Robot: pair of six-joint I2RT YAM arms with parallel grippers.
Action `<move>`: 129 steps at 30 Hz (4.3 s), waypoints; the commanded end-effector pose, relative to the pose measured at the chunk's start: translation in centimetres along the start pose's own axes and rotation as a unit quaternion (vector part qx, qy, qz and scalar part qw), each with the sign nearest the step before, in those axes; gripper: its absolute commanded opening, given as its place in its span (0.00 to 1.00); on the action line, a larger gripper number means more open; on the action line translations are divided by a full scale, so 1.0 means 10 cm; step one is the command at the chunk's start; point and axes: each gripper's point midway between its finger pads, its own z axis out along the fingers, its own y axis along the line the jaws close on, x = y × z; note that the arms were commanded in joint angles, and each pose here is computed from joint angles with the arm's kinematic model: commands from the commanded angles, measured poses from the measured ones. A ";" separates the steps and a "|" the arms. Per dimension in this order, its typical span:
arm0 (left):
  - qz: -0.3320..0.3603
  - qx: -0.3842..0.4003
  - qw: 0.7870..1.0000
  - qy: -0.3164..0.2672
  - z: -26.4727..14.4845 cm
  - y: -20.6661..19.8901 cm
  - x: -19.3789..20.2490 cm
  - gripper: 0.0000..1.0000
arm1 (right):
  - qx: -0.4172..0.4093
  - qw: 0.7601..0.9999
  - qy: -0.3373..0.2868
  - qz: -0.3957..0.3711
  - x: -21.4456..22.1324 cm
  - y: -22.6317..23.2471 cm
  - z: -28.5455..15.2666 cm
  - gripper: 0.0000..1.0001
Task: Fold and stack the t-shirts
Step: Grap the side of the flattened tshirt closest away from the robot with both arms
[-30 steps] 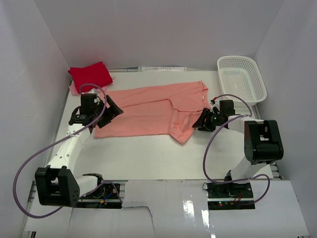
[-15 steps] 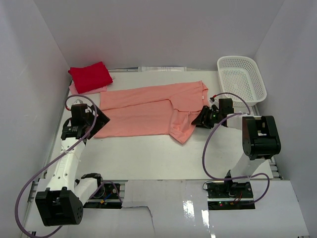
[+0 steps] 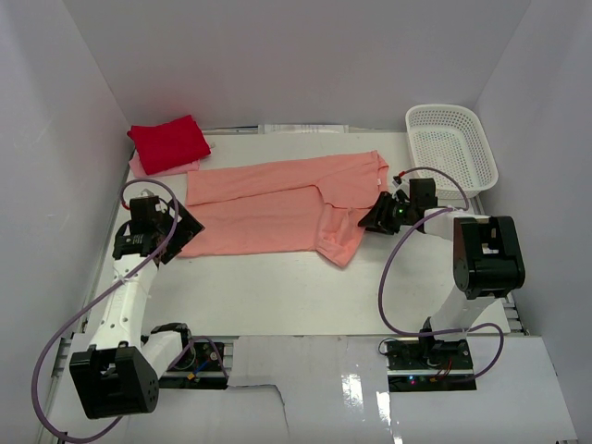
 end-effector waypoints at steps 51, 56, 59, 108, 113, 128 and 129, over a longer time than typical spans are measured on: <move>0.008 0.021 0.999 0.030 0.09 -0.02 0.07 0.98 | 0.098 0.994 0.044 -0.014 1.12 0.20 -0.90 0.72; 0.007 0.020 0.999 0.033 0.10 -0.02 0.08 0.98 | 0.162 0.984 0.054 -0.042 1.02 0.02 -0.97 0.72; 0.007 0.019 0.999 0.035 0.11 -0.01 0.08 0.98 | 0.182 0.980 0.060 -0.045 1.03 -0.08 -0.96 0.70; -0.094 -0.119 0.987 0.049 0.38 0.69 0.05 0.98 | 0.204 0.967 0.117 -0.094 1.18 -0.13 -0.57 0.08; -0.139 -0.166 0.972 0.085 0.59 0.92 0.27 0.95 | 0.180 0.973 0.102 -0.104 1.08 0.06 -0.61 0.08; -0.219 -0.166 0.961 0.041 0.76 1.00 0.10 0.62 | 0.150 0.976 0.101 -0.117 1.06 0.18 -0.59 0.08; -0.221 -0.164 0.961 0.037 0.76 0.99 0.06 0.61 | 0.148 0.977 0.101 -0.117 1.06 0.19 -0.59 0.08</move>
